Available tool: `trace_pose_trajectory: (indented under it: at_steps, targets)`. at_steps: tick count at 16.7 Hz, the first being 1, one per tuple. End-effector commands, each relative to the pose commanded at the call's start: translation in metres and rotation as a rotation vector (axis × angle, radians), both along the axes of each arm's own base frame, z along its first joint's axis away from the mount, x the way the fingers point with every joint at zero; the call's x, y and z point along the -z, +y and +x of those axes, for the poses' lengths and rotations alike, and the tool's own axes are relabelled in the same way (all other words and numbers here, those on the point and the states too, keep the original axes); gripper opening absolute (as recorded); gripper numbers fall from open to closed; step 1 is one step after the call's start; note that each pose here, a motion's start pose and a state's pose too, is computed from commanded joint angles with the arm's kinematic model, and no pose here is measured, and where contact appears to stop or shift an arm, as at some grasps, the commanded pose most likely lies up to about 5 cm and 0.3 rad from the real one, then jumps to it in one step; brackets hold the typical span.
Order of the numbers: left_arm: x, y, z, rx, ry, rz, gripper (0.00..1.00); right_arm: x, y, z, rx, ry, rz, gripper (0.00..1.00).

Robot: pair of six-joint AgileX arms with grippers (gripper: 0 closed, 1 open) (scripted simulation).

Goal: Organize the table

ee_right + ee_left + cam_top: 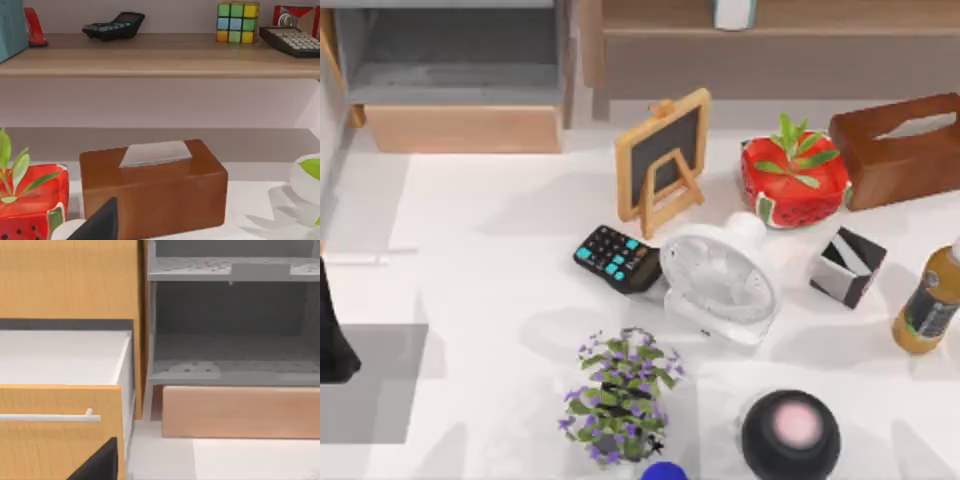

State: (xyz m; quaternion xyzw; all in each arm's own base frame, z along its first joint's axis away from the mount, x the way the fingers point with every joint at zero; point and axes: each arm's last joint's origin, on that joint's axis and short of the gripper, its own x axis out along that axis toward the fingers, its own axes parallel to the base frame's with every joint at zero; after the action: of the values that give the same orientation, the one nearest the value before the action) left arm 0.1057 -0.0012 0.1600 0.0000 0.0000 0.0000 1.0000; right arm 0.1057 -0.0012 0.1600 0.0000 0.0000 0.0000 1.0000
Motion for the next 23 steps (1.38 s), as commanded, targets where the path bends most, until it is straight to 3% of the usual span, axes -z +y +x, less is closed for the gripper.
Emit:
trace_pose_trajectory:
  at_steps: [5, 11, 23]
  targets:
    - [-0.009, 0.001, 0.0, -0.01, 0.019, 0.003, 1.0, 0.0, 0.0, 0.0, 0.0, 0.0, 0.0, 1.0]
    - [-0.065, 0.006, 0.012, -0.044, 0.17, 0.023, 1.0, 0.0, 0.0, 0.0, 0.0, 0.0, 0.0, 1.0]
    - [-0.156, 0.026, 0.101, -0.073, 0.547, 0.063, 1.0, 0.0, 0.0, 0.0, 0.0, 0.0, 0.0, 1.0]
